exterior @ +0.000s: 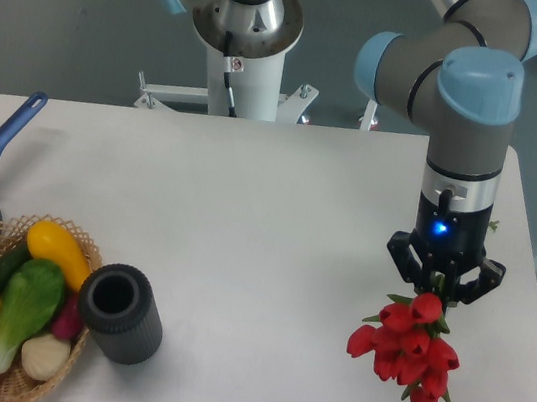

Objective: Insert the flowers into the vase
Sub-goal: 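Hold the red tulip bunch in the gripper and begin moving toward the vase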

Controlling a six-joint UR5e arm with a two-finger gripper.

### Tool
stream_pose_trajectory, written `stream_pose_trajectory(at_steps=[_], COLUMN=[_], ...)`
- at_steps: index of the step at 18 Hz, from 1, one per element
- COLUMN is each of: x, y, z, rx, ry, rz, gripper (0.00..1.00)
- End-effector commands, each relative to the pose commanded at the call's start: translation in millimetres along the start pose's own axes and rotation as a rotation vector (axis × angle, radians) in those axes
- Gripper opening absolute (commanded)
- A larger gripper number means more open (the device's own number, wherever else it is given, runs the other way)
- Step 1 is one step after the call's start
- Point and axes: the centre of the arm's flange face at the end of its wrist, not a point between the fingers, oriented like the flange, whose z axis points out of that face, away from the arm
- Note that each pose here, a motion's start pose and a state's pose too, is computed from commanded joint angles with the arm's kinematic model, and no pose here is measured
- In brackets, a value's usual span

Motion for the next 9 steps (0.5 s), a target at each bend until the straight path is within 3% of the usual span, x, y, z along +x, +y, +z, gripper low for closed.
stream_pose_trajectory(at_steps=[7,9], x=[4.4,11.1], y=[-1.0,-4.5], z=[-8.7,-5.5], rx=[0.026,0.072], ry=[0.008,0.046], rz=[-0.006,-0.067], gripper=[0.05,0.04])
